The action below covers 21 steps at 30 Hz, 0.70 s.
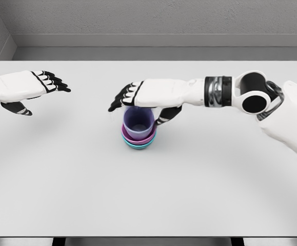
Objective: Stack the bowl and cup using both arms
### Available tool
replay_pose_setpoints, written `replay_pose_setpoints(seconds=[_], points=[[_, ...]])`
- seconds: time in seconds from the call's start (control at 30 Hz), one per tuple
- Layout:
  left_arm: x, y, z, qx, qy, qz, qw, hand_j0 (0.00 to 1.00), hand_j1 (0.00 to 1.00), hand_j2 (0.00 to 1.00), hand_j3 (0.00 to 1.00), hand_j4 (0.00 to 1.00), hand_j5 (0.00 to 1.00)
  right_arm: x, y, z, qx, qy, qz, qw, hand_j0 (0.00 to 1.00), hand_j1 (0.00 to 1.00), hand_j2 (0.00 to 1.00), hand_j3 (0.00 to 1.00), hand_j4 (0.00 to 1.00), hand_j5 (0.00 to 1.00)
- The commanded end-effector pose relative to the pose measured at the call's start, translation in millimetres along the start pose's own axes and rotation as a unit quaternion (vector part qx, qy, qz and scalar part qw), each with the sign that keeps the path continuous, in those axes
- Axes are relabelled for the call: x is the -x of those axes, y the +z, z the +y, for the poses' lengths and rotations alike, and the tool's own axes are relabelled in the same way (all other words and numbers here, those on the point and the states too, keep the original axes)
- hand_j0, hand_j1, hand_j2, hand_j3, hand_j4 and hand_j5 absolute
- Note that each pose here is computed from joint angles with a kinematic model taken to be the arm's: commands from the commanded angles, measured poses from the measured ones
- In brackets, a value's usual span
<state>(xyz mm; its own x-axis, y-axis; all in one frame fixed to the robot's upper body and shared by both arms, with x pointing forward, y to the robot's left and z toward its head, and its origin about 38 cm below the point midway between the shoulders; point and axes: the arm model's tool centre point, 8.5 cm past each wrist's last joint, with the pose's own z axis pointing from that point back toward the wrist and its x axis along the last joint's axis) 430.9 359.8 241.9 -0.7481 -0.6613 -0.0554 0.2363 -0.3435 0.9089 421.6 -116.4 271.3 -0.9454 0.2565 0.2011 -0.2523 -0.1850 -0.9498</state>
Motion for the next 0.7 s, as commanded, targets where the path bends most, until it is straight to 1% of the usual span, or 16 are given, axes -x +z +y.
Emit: replay_pose_setpoints(seconds=[0.0, 0.07, 0.1, 0.13, 0.17, 0.2, 0.23, 0.27, 0.33, 0.4, 0.43, 0.47, 0.53, 0.67], points=[[0, 1, 0.6, -0.002, 0.002, 0.001, 1.0000, 1.00, 1.00, 1.00, 1.00, 1.00, 1.00, -4.9, 29, -31.2, 0.038, 0.034, 0.013, 0.9986, 1.00, 1.00, 1.00, 1.00, 1.00, 1.00], [0, 1, 0.6, -0.002, 0.002, 0.001, 1.0000, 1.00, 1.00, 1.00, 1.00, 1.00, 1.00, -6.6, 63, -48.6, 0.060, 0.065, 0.030, 0.9956, 1.00, 1.00, 1.00, 1.00, 1.00, 1.00], [0, 1, 0.6, -0.002, 0.002, 0.001, 1.0000, 1.00, 1.00, 1.00, 1.00, 1.00, 1.00, -2.7, 83, -44.2, 0.064, 0.070, 0.040, 0.9946, 1.00, 1.00, 1.00, 1.00, 1.00, 1.00], [0, 1, 0.6, -0.002, 0.002, 0.001, 1.0000, 1.00, 1.00, 1.00, 1.00, 1.00, 1.00, 0.6, 98, -35.3, 0.063, 0.068, 0.048, 0.9946, 1.00, 1.00, 1.00, 1.00, 1.00, 1.00], [0, 1, 0.6, -0.002, 0.002, 0.001, 1.0000, 1.00, 1.00, 1.00, 1.00, 1.00, 1.00, 3.0, 110, -24.4, 0.050, 0.065, 0.055, 0.9951, 1.00, 1.00, 1.00, 1.00, 1.00, 1.00], [0, 1, 0.6, -0.002, 0.002, 0.001, 1.0000, 1.00, 1.00, 1.00, 1.00, 1.00, 1.00, 5.0, 116, -21.0, 0.046, 0.063, 0.062, 0.9951, 1.00, 1.00, 1.00, 1.00, 1.00, 1.00], [0, 1, 0.7, -0.002, 0.003, 0.000, 1.0000, 1.00, 1.00, 1.00, 1.00, 1.00, 1.00, 7.3, 127, -12.8, 0.033, 0.061, 0.070, 0.9951, 1.00, 1.00, 1.00, 1.00, 1.00, 1.00], [0, 1, 0.7, -0.002, 0.003, 0.000, 1.0000, 1.00, 1.00, 1.00, 1.00, 1.00, 1.00, 9.6, 138, -10.1, 0.026, 0.061, 0.082, 0.9945, 1.00, 1.00, 1.00, 1.00, 1.00, 1.00], [0, 1, 0.7, -0.002, 0.003, 0.000, 1.0000, 1.00, 1.00, 1.00, 1.00, 1.00, 1.00, 13.5, 154, 7.6, 0.017, 0.040, 0.103, 0.9938, 1.00, 1.00, 1.00, 1.00, 1.00, 1.00], [0, 1, 1.0, -0.004, 0.005, 0.000, 1.0000, 1.00, 1.00, 1.00, 1.00, 1.00, 1.00, 16.5, 163, 17.0, 0.006, 0.029, 0.115, 0.9929, 1.00, 1.00, 1.00, 1.00, 1.00, 1.00], [0, 0, 1.3, -0.005, 0.006, -0.002, 1.0000, 1.00, 1.00, 1.00, 1.00, 1.00, 1.00, 19.9, 167, 25.0, 0.001, 0.018, 0.122, 0.9924, 1.00, 1.00, 1.00, 1.00, 1.00, 1.00], [-1, 0, 1.5, -0.006, 0.006, -0.002, 1.0000, 1.00, 1.00, 1.00, 1.00, 1.00, 1.00, 26.1, 173, 35.5, -0.004, 0.002, 0.134, 0.9910, 1.00, 1.00, 1.00, 1.00, 1.00, 1.00], [-1, 0, 1.9, -0.006, 0.005, -0.002, 1.0000, 1.00, 1.00, 1.00, 1.00, 1.00, 1.00, 42.1, 191, 46.3, -0.003, -0.023, 0.167, 0.9857, 1.00, 1.00, 1.00, 1.00, 1.00, 1.00], [0, 0, 0.7, -0.004, 0.005, -0.001, 1.0000, 1.00, 1.00, 1.00, 1.00, 1.00, 1.00, 42.9, 192, 48.3, -0.003, -0.026, 0.167, 0.9855, 1.00, 1.00, 1.00, 1.00, 1.00, 1.00]])
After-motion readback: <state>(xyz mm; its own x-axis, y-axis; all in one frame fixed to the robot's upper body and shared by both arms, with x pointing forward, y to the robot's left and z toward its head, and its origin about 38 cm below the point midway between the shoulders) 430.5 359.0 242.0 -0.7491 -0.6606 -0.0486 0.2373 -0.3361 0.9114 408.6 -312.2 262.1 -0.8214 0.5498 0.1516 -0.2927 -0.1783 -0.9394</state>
